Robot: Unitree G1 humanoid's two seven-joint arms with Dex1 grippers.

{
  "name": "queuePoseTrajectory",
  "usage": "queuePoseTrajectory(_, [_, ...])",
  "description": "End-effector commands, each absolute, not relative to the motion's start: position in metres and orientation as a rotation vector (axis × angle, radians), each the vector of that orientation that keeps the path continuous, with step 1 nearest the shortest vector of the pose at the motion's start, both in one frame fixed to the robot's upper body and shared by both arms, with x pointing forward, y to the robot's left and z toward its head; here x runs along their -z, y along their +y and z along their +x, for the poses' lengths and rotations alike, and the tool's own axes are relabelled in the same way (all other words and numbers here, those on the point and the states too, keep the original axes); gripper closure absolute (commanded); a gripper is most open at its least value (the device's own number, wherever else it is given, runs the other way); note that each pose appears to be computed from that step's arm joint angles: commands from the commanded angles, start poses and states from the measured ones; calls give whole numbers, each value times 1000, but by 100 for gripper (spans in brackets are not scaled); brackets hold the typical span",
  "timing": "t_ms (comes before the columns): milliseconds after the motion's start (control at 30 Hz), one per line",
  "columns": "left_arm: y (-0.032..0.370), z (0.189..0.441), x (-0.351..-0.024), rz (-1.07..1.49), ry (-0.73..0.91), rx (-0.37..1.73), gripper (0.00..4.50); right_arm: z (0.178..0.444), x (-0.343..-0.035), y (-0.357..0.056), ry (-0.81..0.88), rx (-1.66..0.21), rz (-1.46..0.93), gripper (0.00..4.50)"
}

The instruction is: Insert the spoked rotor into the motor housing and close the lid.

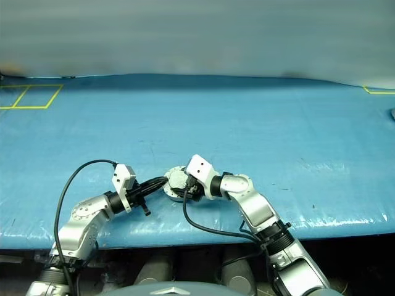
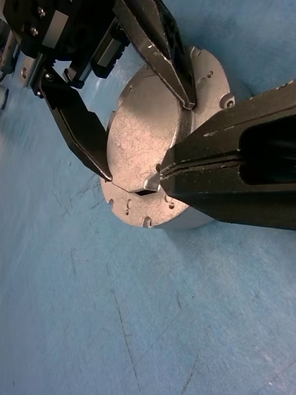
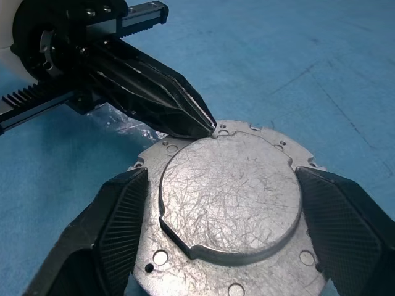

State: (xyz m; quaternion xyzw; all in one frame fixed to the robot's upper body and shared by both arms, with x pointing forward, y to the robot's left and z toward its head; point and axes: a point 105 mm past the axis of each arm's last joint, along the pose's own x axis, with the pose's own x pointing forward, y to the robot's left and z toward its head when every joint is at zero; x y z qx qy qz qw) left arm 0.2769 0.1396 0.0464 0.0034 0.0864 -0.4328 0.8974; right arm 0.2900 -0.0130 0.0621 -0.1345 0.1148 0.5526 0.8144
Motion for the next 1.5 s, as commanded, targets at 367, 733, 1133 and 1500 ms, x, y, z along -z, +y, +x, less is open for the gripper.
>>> queuePoseTrajectory(367, [137,281,-42,16,196,889,450,291,-104,-34,185,-1040,-12,4])
queuePoseTrajectory(733, [135,283,-43,13,179,886,450,266,-70,-68,578,-912,513,4])
queuePoseTrajectory(1133, [134,286,-44,23,170,884,450,259,-55,-43,745,-885,847,4])
queuePoseTrajectory(1500, [134,285,-43,27,171,882,450,268,-59,-41,724,-849,974,257])
